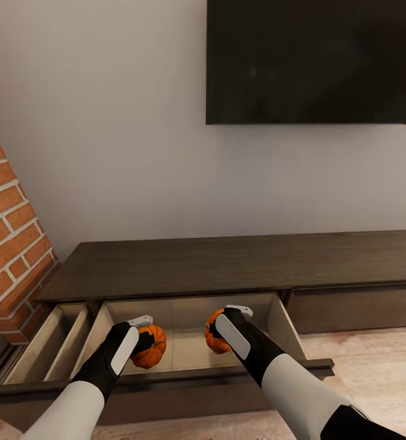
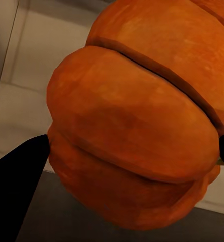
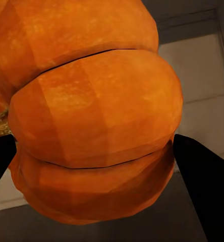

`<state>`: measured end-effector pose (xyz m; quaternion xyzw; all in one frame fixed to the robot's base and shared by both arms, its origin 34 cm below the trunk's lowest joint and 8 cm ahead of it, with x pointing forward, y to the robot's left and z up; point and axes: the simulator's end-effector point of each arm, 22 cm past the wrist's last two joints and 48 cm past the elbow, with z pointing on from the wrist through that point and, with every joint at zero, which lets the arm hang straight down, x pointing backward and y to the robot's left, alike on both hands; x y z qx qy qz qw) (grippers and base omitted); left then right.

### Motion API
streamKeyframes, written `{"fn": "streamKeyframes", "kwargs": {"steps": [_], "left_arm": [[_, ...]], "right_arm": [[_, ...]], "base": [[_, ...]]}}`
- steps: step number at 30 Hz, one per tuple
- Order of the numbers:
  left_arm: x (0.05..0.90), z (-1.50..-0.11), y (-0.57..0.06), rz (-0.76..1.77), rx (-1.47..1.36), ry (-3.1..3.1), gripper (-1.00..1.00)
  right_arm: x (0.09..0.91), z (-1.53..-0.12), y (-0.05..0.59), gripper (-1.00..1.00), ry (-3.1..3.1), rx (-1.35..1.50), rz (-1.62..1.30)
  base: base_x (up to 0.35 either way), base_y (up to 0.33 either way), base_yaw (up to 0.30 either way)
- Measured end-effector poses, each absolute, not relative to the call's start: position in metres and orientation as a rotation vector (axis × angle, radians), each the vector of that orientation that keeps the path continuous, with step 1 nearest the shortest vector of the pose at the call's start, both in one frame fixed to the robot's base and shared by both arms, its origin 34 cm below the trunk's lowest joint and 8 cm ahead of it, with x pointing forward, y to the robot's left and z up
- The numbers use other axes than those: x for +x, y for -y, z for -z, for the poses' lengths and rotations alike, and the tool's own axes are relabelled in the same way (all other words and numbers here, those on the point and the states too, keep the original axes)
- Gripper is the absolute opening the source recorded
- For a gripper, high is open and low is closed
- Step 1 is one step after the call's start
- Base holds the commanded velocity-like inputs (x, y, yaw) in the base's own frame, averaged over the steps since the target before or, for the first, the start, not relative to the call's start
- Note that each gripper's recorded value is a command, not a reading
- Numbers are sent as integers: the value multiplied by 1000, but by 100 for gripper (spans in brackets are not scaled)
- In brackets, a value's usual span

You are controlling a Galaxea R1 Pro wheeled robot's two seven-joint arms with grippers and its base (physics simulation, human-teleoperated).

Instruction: Place each of the two pumpkins and all three candles from the living room inside a cabinet in the living room (use any cabinet), then make sure every cabinet is closed, and position the cauldron so it is next to a table in the living room.

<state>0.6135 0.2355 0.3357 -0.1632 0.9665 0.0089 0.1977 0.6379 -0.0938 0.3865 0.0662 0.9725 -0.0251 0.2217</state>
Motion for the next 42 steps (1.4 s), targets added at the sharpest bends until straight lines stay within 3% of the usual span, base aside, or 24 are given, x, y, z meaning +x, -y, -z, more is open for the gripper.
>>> {"fn": "streamKeyframes", "kwargs": {"steps": [38,39,42], "left_arm": [[606,-308,-235,-31,-466,-2747,-100],[606,-308,-235,-31,-466,-2748,-100],[606,-308,-235,-28,-465,-2747,-100]], "right_arm": [[631,-338,127,-100,-2759,245,190],[631,-338,127,100,-2759,246,189],[632,-338,126,100,-2758,245,185]], "base": [[29,0,0],[0,0,0],[0,0,0]]}}
